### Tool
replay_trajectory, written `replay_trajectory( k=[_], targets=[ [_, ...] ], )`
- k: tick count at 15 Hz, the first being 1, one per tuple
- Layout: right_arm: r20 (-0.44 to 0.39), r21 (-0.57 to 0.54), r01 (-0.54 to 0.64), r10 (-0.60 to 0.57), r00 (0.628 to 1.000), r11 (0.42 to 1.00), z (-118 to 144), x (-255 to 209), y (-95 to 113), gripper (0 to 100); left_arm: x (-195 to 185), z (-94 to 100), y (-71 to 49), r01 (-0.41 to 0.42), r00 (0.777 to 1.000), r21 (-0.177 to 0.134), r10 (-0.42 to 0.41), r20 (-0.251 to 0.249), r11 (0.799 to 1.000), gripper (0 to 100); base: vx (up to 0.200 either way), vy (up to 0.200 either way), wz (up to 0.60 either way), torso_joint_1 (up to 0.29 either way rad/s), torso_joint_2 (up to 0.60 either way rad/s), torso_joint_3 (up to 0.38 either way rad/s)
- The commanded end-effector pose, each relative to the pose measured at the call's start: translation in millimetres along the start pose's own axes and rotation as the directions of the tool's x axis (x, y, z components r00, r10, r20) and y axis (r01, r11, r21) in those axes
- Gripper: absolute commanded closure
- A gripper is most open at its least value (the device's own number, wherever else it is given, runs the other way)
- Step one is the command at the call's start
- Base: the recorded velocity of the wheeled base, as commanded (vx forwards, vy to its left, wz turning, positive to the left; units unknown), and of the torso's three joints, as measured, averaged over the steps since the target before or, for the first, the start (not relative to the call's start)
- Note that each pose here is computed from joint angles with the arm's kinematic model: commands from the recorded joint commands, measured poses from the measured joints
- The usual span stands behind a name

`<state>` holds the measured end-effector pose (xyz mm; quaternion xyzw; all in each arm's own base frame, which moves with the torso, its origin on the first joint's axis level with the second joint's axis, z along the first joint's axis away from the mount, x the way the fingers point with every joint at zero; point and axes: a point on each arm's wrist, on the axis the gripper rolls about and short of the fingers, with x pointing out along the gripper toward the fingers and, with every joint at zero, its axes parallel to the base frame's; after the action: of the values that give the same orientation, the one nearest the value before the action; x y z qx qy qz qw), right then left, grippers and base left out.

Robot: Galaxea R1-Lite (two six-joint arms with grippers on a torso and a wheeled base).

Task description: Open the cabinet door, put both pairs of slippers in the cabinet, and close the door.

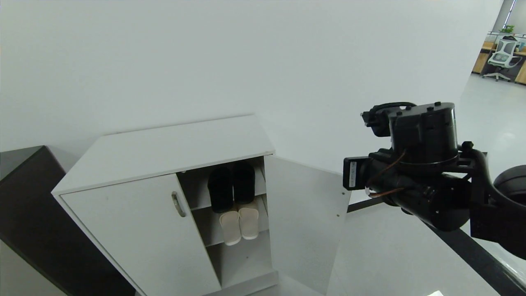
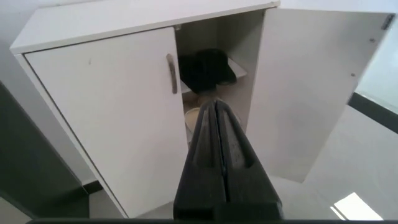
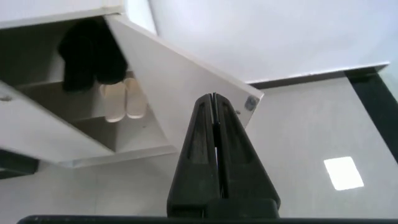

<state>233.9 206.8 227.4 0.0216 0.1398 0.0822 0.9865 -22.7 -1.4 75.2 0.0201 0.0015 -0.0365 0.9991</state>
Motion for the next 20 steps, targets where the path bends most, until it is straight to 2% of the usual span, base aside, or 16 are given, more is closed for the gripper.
replay_trajectory(
  k=[1,4,7,10,13,20],
  targets=[
    [0.001,0.011,0.038,-0.038,0.999,0.999,4,18,-4,100,0,0.0,0.0,-0.001,1.0,-0.001,0.001,-0.002,1.0,100,-0.2,0.0,0.0,-0.007,-0.01,0.002],
    [-0.01,0.031,0.073,-0.073,0.997,0.997,5,48,-15,100,0,0.0,0.0,-0.001,1.0,-0.001,0.001,-0.002,1.0,100,-0.067,0.0,0.0,-0.004,0.0,0.001],
    [-0.021,0.062,0.05,-0.049,0.999,0.997,8,62,-25,100,0,0.0,0.0,-0.001,1.0,-0.001,0.001,-0.002,1.0,100,0.0,0.0,0.0,0.0,0.0,0.0],
    [-0.035,0.083,0.082,-0.079,0.996,0.993,2,91,-31,100,0,0.0,0.0,-0.001,1.0,-0.001,0.001,-0.002,1.0,100,0.0,0.0,0.0,0.0,0.0,0.0],
    [0.021,0.113,0.072,-0.075,0.997,0.991,-5,120,-36,100,0,0.0,0.0,-0.001,1.0,-0.001,0.001,-0.002,1.0,100,0.0,0.0,0.0,0.0,0.0,0.0],
    [-0.001,0.127,0.124,-0.125,0.992,0.984,-22,174,-53,100,0,0.0,0.0,-0.001,1.0,-0.002,0.001,-0.002,1.0,100,0.0,0.0,0.0,0.0,0.0,0.0]
  ],
)
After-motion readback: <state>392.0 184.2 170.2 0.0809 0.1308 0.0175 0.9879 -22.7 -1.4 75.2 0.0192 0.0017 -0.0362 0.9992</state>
